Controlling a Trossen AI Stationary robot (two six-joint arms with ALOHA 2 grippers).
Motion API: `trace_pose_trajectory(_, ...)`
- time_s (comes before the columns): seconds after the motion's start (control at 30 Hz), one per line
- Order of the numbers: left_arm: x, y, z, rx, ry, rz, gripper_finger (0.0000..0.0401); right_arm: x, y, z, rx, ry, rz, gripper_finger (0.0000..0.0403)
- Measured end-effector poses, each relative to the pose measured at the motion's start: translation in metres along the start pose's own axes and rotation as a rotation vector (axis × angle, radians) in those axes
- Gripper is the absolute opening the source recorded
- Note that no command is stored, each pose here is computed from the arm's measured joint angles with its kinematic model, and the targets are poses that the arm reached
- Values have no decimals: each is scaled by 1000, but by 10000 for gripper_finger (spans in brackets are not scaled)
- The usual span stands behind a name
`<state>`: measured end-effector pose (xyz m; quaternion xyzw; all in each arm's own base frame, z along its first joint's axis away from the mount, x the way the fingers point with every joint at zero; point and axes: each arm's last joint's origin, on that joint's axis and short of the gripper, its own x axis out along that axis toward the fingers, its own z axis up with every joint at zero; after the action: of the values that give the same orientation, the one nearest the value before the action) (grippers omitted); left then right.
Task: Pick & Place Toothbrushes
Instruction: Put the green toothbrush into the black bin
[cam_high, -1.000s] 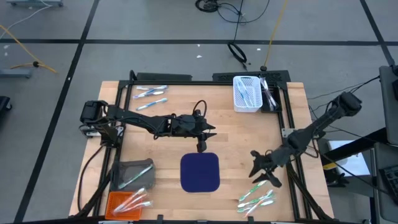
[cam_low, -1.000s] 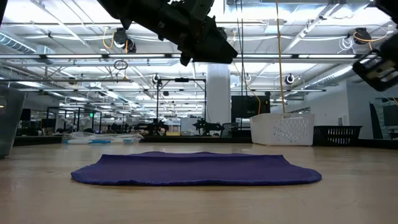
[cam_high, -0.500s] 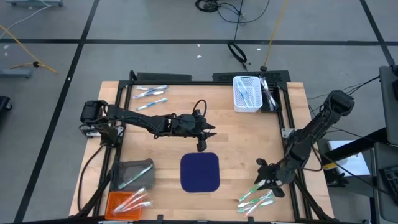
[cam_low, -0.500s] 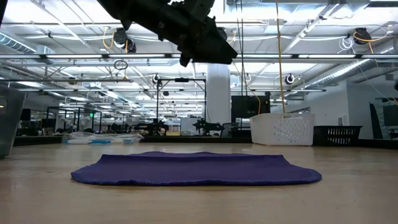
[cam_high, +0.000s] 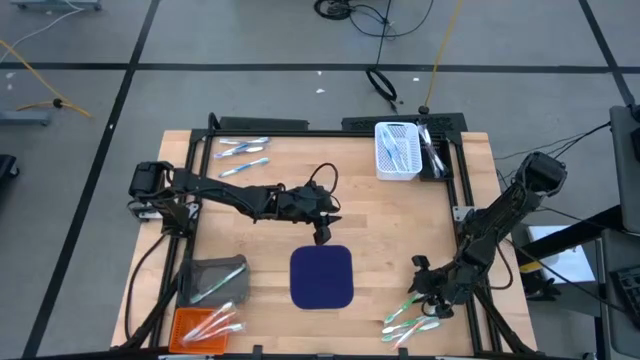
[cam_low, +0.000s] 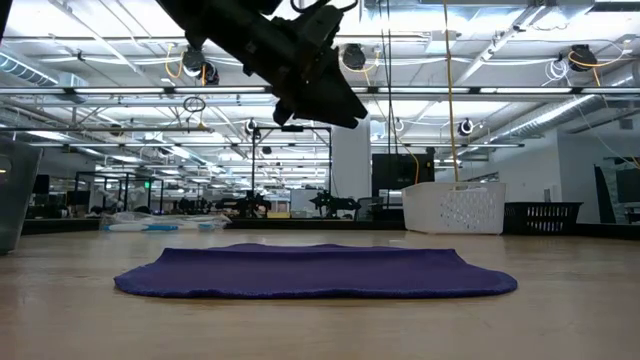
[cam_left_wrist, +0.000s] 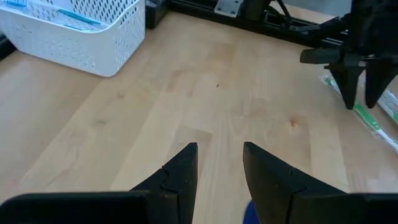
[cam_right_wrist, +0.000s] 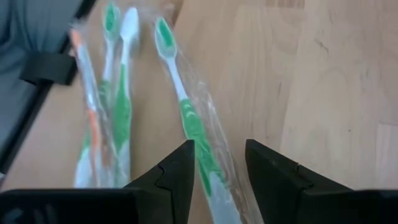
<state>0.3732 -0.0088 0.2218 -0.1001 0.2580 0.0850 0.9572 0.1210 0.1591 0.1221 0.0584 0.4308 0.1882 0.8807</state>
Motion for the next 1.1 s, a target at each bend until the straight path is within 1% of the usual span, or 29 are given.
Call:
trace_pose_trajectory(0.33, -2, -13, -3, 16, 6, -31, 127, 3, 6, -8, -6, 29, 13, 134)
trace_pose_trajectory(0.57, -6, -31, -9, 31, 15, -75, 127, 5, 8, -12, -24, 47, 0, 128)
trace_pose_trajectory(0.7, -8, -41, -13, 46, 25, -97, 127, 10, 7, -17, -40, 64, -31, 110)
trace_pose_trajectory(0.8, -9, -47, -15, 55, 28, -112, 127, 12, 7, -17, -42, 68, -36, 87)
trace_pose_trajectory(0.97, -12, -56, -18, 66, 32, -134, 127, 12, 7, -18, -37, 76, -38, 31)
trace_pose_trajectory(1.1, -14, -61, -20, 73, 34, -147, 127, 12, 6, -18, -24, 81, -36, 28)
